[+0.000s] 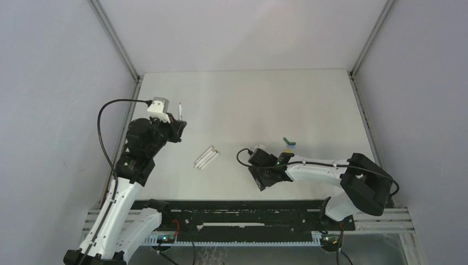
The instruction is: Insert the pens into the pen caps
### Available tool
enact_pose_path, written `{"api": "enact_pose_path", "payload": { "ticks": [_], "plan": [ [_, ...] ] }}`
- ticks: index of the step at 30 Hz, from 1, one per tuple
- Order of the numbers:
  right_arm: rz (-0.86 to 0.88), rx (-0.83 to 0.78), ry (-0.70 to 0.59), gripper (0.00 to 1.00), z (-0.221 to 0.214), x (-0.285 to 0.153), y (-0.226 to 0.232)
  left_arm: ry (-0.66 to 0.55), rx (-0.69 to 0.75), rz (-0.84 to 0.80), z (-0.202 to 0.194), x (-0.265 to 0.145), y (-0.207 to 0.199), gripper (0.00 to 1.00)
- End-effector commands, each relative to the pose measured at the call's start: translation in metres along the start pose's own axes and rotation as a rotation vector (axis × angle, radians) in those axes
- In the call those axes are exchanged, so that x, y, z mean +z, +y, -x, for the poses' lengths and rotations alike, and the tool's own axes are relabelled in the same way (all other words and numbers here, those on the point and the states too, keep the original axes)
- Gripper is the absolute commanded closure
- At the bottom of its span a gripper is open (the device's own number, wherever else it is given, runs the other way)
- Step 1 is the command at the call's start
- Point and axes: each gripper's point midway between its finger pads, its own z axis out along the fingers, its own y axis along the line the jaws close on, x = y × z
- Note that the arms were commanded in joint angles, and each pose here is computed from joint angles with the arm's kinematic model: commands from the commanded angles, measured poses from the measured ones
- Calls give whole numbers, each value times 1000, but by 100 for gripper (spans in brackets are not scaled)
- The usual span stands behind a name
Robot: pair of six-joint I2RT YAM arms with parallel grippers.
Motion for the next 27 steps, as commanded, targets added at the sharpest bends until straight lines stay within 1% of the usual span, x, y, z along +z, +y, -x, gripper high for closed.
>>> {"api": "enact_pose_path", "payload": {
  "ticks": [1,8,22,27],
  "plan": [
    [-61,-1,-44,43,15,-5,-6,-78,28,-3,27,-8,-3,100],
    [-116,3,-45,44,18,-4,-18,-81,27,-2,28,-8,-3,100],
    [-141,80,-80,51,41,8,-27,-85,22,-11,29,-9,-5,100],
    [-147,137,-93,54,52,10,-32,-95,18,-17,31,-10,-6,100]
  ]
}}
